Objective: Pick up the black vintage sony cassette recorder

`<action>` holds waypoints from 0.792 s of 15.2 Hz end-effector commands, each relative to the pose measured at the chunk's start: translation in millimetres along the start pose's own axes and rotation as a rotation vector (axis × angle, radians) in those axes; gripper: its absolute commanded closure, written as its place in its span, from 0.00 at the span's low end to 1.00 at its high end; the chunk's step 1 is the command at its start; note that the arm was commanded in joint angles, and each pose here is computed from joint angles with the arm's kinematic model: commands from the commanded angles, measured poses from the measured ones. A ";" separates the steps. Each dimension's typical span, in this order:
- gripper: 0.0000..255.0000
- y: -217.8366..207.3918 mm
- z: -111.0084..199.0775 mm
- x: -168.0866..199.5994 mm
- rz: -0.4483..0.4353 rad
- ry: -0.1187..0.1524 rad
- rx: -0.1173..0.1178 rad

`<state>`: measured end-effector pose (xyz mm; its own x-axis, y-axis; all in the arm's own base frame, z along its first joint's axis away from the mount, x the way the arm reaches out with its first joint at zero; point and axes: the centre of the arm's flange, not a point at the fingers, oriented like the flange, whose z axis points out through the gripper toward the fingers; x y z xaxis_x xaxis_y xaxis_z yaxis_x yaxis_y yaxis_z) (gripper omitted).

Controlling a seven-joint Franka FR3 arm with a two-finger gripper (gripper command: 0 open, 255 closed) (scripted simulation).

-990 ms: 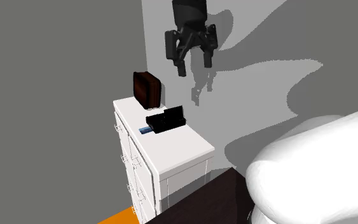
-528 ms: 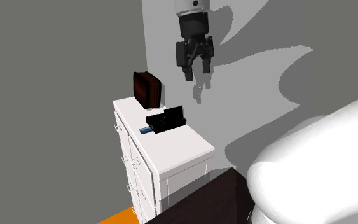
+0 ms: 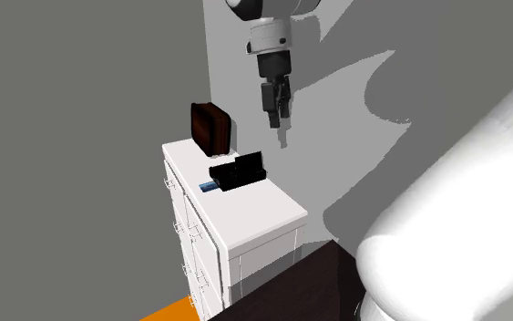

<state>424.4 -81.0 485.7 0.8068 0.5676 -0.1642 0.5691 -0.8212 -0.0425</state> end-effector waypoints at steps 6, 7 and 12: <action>0.00 62.3 44.5 57.5 -0.297 -0.014 0.021; 0.00 69.8 50.9 67.0 -0.338 -0.016 0.024; 0.00 100.6 83.5 118.6 -0.545 -0.026 0.039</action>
<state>556.1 -102.3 386.5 0.4347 0.8900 -0.1379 0.8781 -0.4528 -0.1547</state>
